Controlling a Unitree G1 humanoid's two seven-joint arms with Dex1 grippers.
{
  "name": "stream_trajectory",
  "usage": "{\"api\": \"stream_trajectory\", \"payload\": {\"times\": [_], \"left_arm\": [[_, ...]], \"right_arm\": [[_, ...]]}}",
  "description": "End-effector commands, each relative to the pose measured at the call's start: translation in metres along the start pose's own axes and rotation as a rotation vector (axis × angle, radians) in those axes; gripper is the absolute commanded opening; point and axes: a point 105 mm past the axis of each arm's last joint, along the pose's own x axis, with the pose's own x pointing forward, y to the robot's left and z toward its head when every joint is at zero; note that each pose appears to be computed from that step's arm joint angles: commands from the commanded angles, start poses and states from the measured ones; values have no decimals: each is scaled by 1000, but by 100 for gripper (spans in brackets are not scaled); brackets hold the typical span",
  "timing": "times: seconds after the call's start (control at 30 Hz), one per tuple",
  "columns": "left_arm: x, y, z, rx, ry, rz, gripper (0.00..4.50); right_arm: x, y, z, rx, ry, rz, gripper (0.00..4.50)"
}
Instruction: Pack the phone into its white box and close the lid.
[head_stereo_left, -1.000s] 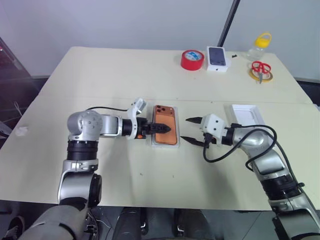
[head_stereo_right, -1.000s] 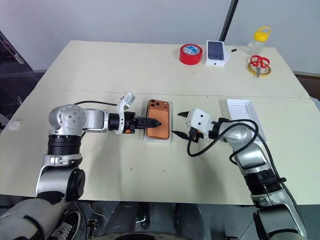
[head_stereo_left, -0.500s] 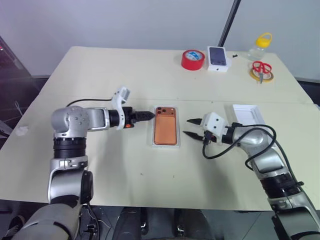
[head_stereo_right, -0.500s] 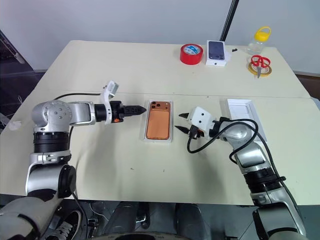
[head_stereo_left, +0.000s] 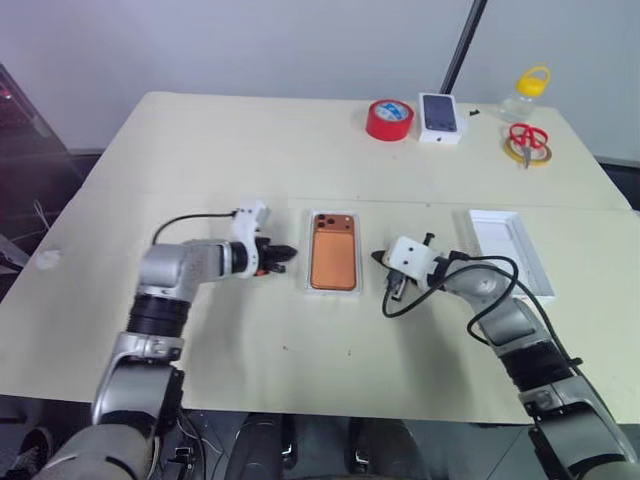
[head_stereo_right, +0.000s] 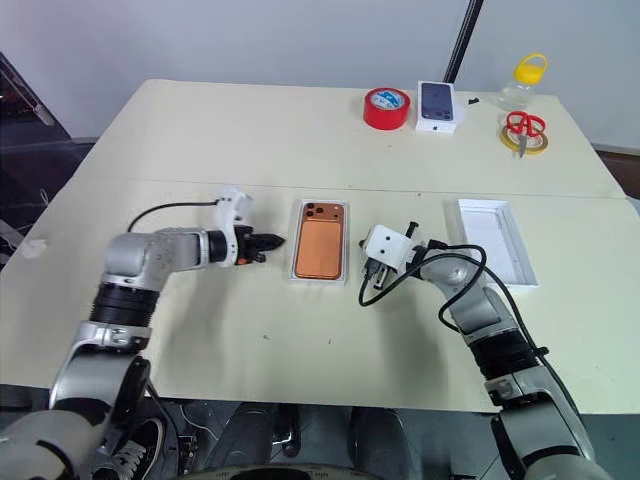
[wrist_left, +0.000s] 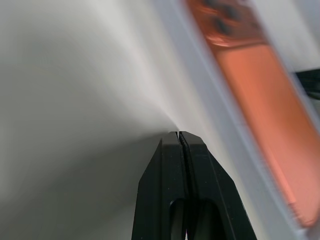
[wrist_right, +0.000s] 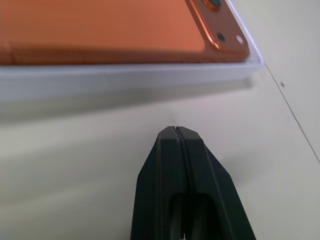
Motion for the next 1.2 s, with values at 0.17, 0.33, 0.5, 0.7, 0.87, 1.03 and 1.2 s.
{"api": "stream_trajectory", "payload": {"times": [0.17,0.33,0.5,0.7,0.87,1.03,1.2], "left_arm": [[54,-68,-7,20,42,-219,5],[71,-91,-4,44,39,-266,5],[77,-91,-8,45,35,-260,5],[74,-78,-10,65,28,-210,5],[72,-71,-7,49,-8,-177,5],[72,-71,-7,55,-9,-178,5],[76,-73,-8,66,-11,-174,5]], "right_arm": [[-36,-26,-12,-51,71,-55,0],[-68,-24,-31,-54,151,-56,0],[-87,-23,-39,-53,197,-81,0],[-95,-20,-37,-44,208,-78,0],[-98,-9,-38,-24,228,-38,0],[-97,-5,-39,-1,225,-27,0],[-97,10,-33,39,198,45,0]]}}
